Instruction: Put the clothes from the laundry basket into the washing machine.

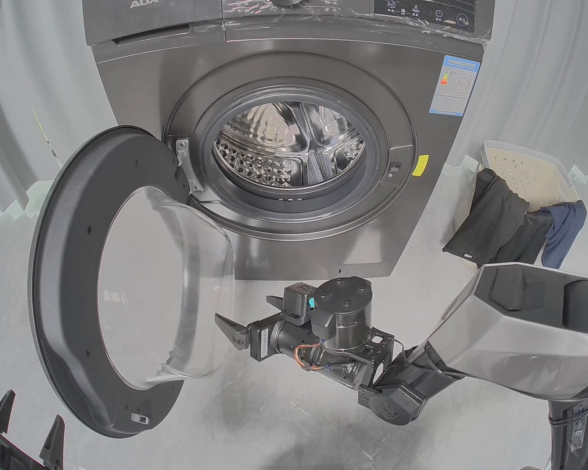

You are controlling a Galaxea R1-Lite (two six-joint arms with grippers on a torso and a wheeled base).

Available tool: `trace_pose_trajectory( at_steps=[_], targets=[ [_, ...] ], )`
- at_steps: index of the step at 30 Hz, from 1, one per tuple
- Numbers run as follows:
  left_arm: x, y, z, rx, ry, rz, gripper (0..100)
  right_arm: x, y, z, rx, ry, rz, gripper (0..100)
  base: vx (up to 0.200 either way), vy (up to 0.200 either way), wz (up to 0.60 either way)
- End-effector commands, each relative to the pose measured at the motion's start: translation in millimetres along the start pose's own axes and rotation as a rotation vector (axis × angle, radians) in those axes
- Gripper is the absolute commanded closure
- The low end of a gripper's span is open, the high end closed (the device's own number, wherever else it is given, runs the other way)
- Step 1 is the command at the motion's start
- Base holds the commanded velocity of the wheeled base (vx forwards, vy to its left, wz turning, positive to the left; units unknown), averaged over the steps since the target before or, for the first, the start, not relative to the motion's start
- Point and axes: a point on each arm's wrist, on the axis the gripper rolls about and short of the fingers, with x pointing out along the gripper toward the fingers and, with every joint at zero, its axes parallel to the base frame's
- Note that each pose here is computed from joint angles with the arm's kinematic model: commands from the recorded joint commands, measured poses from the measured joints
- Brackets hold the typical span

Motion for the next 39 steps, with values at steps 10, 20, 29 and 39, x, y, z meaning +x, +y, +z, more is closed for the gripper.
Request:
trace_pose_trajectory(
  at_steps=[10,20,29,39],
  targets=[
    [0,0.1,-4.9,-0.001,0.0,0.001,0,9,-2.0,1,0.01,-0.033,-0.018,0,0.0,0.0,0.0],
    [0,0.1,-4.9,-0.001,0.0,-0.001,0,16,-6.9,-4,0.007,-0.01,-0.044,0,0.0,0.0,0.0],
    [0,0.1,-4.7,-0.002,-0.002,0.001,0,45,23.0,-26,0.003,-0.031,0.033,0,0.0,0.0,0.0],
    [0,0.1,-4.7,-0.002,-0.002,0.001,0,14,11.7,6,0.0,-0.057,-0.02,0,0.0,0.0,0.0]
  ],
)
